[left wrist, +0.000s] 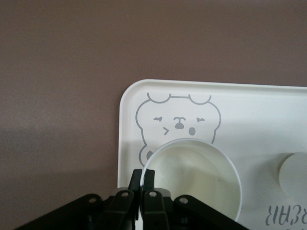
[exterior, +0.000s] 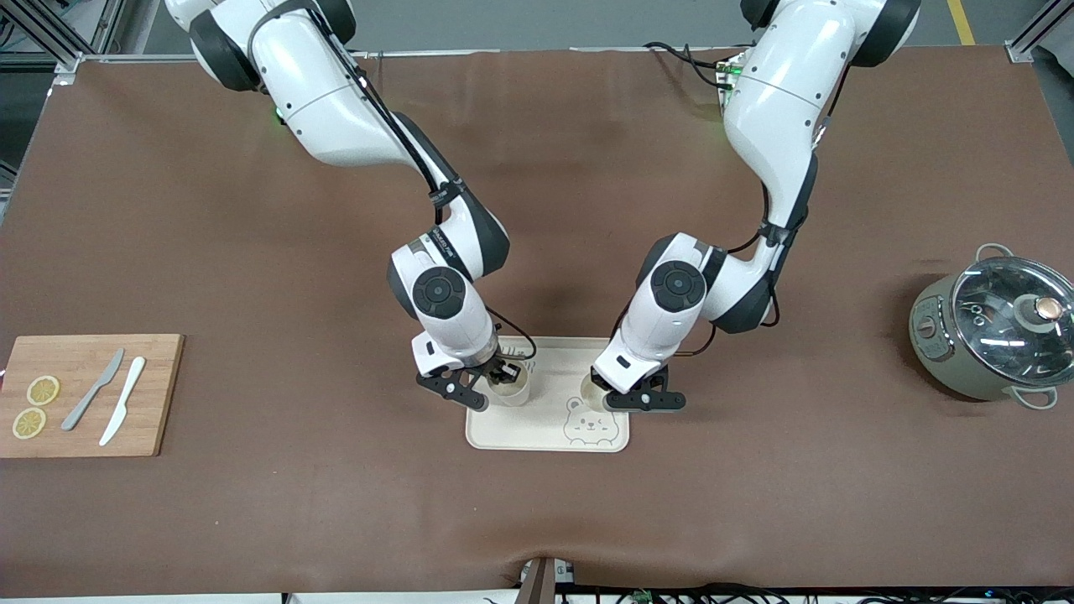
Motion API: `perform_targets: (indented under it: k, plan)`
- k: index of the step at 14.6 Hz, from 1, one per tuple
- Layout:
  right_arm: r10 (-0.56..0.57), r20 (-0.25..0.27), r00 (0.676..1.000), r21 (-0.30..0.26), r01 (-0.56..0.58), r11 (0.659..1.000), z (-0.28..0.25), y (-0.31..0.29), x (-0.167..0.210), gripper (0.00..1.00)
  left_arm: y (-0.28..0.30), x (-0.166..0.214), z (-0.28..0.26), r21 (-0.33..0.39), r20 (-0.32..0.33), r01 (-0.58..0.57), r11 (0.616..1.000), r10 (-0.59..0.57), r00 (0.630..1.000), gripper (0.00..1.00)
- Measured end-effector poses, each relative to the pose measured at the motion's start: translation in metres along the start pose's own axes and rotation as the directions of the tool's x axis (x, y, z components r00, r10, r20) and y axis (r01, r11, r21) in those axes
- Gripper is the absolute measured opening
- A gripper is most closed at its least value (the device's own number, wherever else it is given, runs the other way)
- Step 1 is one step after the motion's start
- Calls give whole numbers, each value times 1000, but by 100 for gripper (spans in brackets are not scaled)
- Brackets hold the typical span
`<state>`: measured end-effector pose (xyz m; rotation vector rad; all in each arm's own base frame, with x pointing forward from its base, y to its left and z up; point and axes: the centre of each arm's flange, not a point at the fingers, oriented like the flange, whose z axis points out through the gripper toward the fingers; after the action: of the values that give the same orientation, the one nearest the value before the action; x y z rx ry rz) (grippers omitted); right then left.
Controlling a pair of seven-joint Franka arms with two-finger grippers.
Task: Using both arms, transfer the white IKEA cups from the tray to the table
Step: 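Lift the cups apart, the right gripper toward the cutting board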
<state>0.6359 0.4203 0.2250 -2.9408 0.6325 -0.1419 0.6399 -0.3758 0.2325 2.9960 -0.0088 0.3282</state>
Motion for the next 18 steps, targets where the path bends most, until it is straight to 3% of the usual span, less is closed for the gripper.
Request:
perform_targets:
  k: [4,11,15,18]
  plan:
    - [0,0,1000,0,0,1000,0,0,0,4,1,2,-17,14,21,22,1000,-22,1000,4]
    - [3,-2,1000,-4,-3,1000,-15,-3,5,4,-36,-16,-125,25,16,59,998,-60,998,4]
    - [-1,33,999,-65,3,998,-90,5,24,4,-81,-42,-141,47,33,85,995,-87,996,4]
    - [-110,47,993,-71,114,991,-163,44,57,4,-121,-64,-151,49,19,72,996,-73,997,4]
